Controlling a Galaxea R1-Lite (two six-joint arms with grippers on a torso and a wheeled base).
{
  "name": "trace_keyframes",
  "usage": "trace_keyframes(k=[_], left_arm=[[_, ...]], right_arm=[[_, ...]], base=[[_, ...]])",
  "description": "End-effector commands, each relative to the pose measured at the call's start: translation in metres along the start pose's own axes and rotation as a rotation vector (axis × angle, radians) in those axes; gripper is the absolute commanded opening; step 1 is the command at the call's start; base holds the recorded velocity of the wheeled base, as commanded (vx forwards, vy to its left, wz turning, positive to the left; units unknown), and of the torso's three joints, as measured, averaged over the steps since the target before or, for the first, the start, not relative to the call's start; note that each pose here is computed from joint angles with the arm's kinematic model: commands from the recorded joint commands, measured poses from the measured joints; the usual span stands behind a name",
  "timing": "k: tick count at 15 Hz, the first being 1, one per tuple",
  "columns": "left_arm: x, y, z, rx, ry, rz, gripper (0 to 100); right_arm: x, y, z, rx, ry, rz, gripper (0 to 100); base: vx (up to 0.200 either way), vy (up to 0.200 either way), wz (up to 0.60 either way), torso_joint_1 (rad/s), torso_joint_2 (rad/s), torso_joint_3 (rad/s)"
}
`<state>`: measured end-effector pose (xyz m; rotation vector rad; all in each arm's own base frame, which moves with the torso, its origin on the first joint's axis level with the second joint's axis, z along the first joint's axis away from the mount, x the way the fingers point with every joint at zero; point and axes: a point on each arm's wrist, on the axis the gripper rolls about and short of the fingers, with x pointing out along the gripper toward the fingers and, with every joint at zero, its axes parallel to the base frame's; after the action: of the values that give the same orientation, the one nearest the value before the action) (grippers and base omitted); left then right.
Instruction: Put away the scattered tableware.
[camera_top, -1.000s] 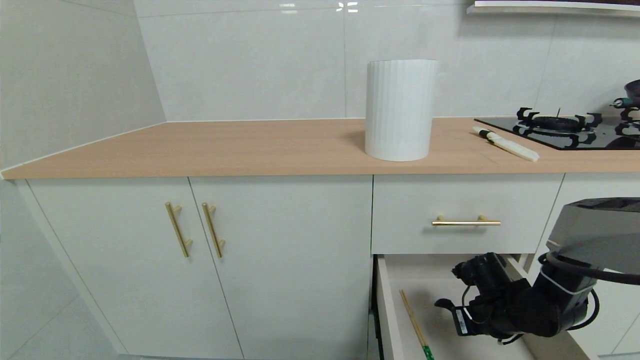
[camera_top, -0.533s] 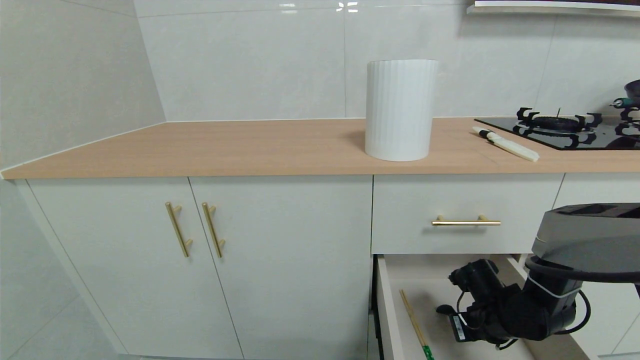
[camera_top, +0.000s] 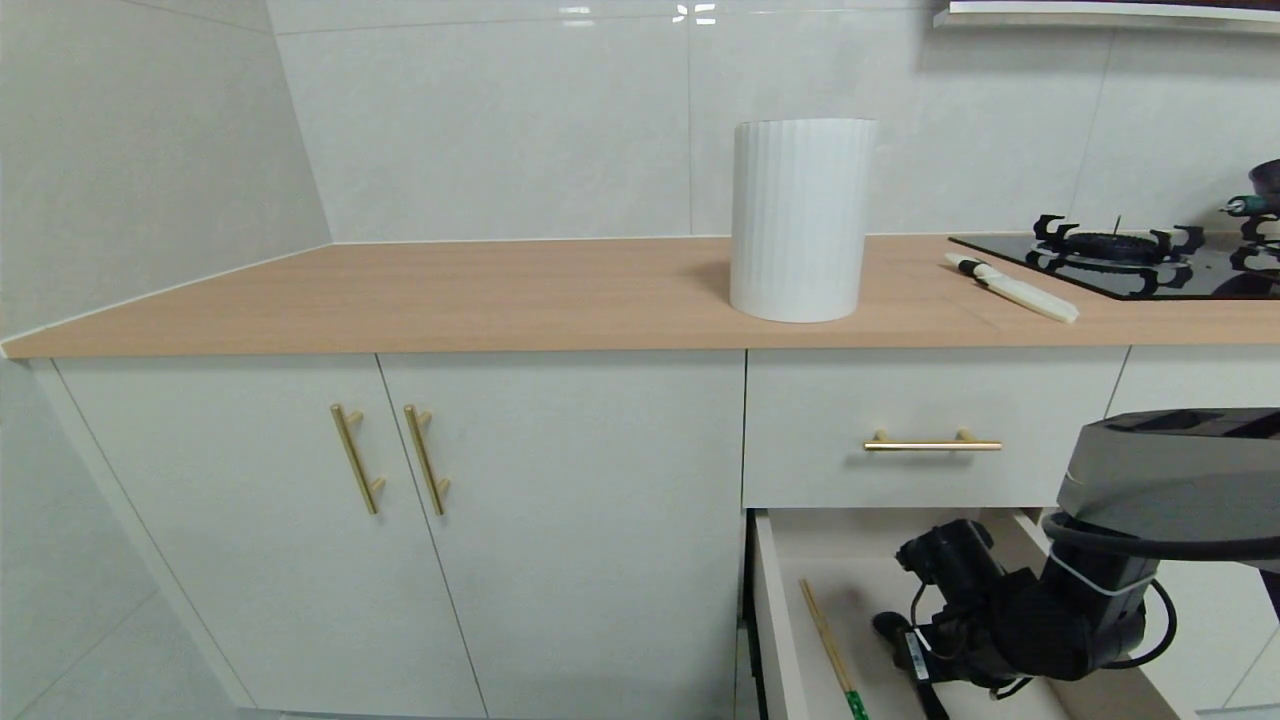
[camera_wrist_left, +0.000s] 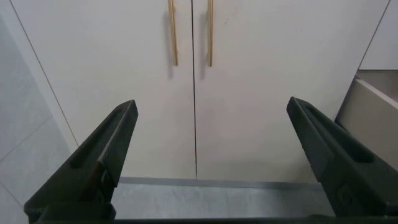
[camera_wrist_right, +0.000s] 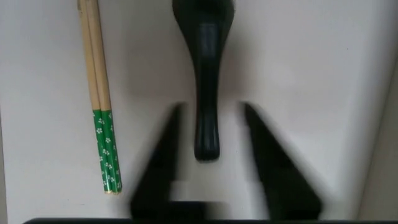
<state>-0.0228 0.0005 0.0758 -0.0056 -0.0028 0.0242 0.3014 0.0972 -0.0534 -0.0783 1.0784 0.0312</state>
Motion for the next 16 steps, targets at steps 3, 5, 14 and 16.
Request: trace_keyframes(k=[3, 5, 14, 16], left_arm=[[0.000, 0.000, 0.000, -0.001, -0.002, 0.000, 100], [0.000, 0.000, 0.000, -0.001, -0.002, 0.000, 100], [0.000, 0.000, 0.000, -0.002, -0.002, 0.002, 100], [0.000, 0.000, 0.000, -0.002, -0.002, 0.000, 100]], right_arm=[[-0.001, 0.000, 0.000, 0.004, -0.004, 0.001, 100], [-0.009, -0.001, 0.003, 0.014, -0.018, 0.006, 100], [-0.144, -0.012, 0.009, 0.011, -0.166, 0.106, 100], [-0.162, -0.013, 0.006, 0.000, -0.166, 0.115, 100]], base=[[0.000, 0.000, 0.00, 0.000, 0.00, 0.000], [0.000, 0.000, 0.00, 0.000, 0.00, 0.000], [0.000, 0.000, 0.00, 0.000, 0.00, 0.000], [0.000, 0.000, 0.00, 0.000, 0.00, 0.000]])
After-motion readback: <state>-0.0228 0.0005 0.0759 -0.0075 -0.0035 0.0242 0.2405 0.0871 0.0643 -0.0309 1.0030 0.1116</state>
